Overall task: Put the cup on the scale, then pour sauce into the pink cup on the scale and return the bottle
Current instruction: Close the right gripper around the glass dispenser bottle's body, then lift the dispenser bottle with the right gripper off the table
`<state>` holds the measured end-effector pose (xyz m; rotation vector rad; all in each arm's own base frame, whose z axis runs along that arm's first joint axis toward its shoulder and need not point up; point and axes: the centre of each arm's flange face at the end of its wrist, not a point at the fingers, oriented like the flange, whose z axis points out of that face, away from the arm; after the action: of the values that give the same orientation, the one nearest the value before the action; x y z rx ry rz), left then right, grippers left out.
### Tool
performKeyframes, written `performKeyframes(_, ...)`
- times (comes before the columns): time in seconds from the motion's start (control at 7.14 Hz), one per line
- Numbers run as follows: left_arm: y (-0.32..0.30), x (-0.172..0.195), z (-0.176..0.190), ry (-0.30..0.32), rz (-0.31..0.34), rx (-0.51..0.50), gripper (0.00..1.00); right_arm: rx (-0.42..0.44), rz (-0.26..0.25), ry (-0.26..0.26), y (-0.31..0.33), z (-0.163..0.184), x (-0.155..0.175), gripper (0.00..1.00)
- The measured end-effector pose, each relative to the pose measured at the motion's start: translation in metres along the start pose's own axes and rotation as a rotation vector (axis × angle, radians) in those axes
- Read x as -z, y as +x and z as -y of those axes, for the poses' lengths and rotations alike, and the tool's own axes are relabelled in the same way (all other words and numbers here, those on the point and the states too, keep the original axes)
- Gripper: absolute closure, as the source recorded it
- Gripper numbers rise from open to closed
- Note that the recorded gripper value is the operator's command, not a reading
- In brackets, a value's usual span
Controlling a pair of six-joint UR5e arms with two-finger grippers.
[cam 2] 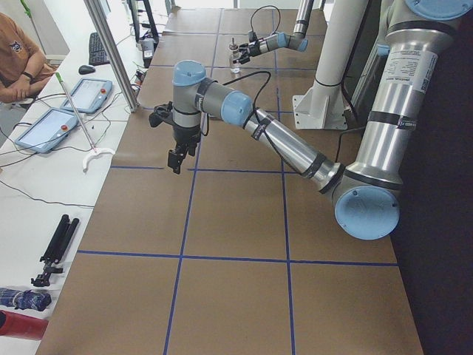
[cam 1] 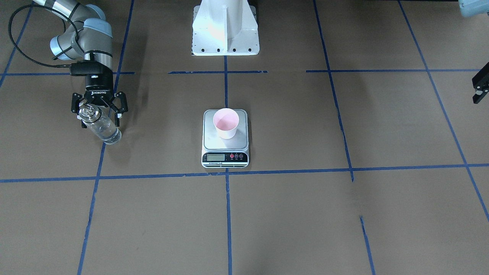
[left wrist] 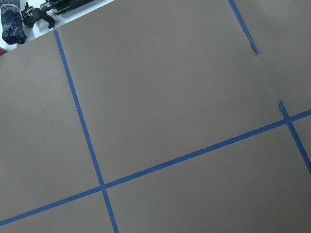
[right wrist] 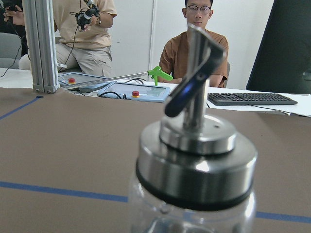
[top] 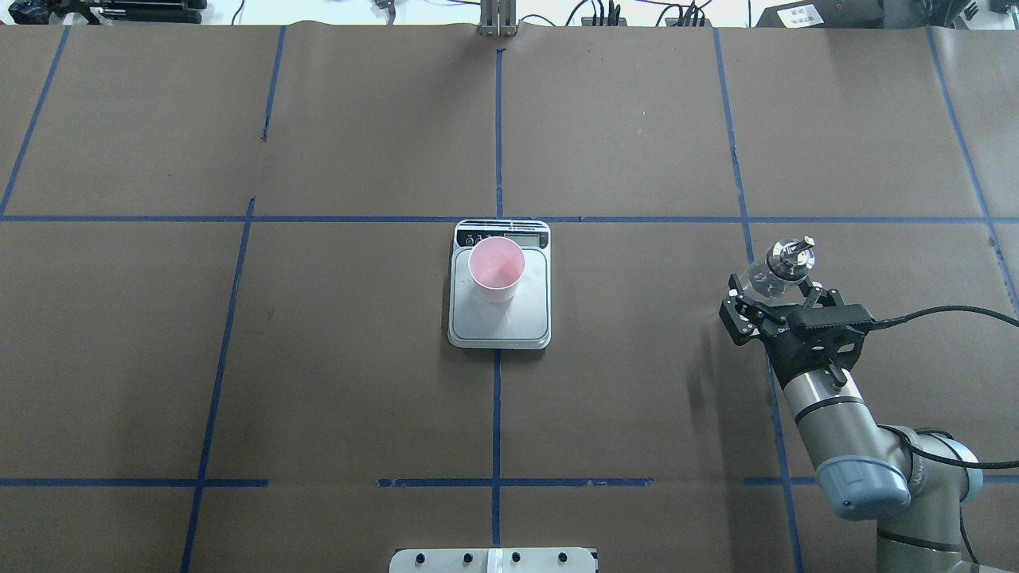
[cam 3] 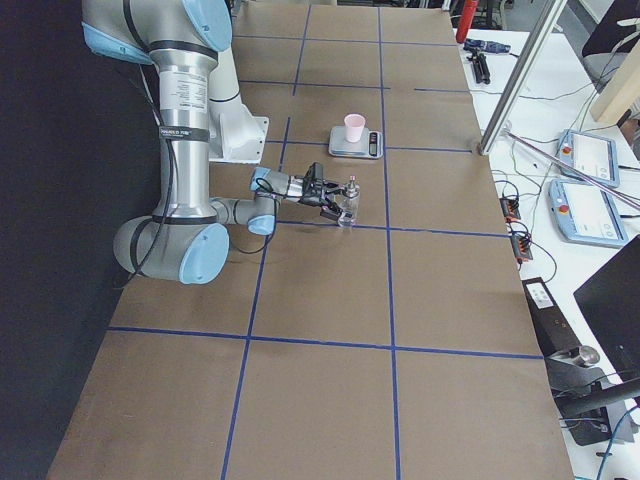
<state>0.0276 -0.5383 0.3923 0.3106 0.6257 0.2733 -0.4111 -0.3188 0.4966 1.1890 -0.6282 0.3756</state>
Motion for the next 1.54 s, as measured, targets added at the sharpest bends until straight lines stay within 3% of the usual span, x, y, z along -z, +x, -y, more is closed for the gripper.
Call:
performKeyframes(0.98, 0.005, 0.007, 0.000, 0.010, 0.000, -0.007, 0.00, 0.005, -0.011, 0.001, -0.003, 0.004, -0.015, 0.01)
performKeyframes(1.26, 0.006, 0.007, 0.000, 0.011, 0.000, -0.009, 0.00, -0.001, -0.011, 0.002, -0.004, 0.006, -0.017, 0.91)
performKeyframes(1.4, 0.006, 0.007, 0.000, 0.010, 0.000, -0.009, 0.00, -0.004, -0.010, 0.003, -0.006, 0.007, -0.018, 1.00)
performKeyframes(1.54, 0.006, 0.007, 0.000, 0.009, 0.000, -0.008, 0.00, -0.004, -0.011, 0.002, -0.005, 0.006, -0.019, 1.00)
